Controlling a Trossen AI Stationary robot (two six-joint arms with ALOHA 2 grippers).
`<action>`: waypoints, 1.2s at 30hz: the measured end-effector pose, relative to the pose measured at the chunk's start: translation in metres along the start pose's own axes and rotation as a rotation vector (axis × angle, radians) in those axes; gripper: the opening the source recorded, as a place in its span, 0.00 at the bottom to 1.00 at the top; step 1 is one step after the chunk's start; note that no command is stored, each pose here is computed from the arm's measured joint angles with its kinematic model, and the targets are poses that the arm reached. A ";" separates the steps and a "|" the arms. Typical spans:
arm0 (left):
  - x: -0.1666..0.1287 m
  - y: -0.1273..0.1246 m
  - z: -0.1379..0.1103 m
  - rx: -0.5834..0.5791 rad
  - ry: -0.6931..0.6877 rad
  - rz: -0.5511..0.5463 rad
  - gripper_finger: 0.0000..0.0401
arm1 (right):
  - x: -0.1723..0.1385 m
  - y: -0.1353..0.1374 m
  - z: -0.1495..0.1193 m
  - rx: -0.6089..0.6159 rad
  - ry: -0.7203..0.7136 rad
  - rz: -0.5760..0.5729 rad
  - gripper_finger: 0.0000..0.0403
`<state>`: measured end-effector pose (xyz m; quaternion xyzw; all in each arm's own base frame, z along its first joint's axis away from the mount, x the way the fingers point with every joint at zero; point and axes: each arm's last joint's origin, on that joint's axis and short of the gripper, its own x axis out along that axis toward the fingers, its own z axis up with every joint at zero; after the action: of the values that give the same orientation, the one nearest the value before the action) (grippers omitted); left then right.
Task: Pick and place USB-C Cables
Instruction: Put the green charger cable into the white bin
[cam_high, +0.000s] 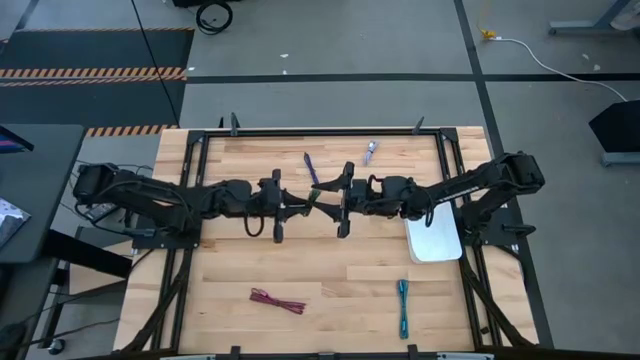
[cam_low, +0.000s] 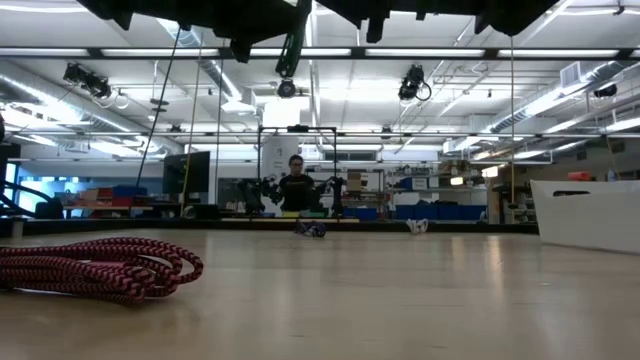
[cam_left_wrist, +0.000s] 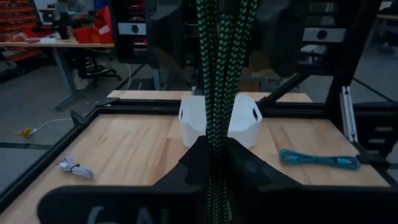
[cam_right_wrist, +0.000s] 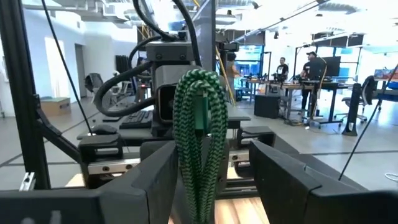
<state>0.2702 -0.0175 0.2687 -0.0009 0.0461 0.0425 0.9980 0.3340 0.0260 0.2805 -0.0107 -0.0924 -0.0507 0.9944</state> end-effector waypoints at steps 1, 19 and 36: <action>0.001 0.000 -0.001 -0.002 -0.003 -0.001 0.09 | 0.000 0.000 0.000 -0.001 0.000 0.000 0.51; 0.003 -0.001 -0.004 -0.024 0.015 -0.012 0.12 | -0.002 0.007 -0.001 -0.131 0.026 -0.024 0.06; 0.000 0.010 -0.005 0.161 0.064 0.197 0.60 | -0.038 -0.011 0.008 -0.192 0.413 -0.335 0.05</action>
<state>0.2690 -0.0081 0.2638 0.0825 0.0809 0.1365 0.9839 0.2945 0.0186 0.2817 -0.0788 0.1169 -0.2239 0.9644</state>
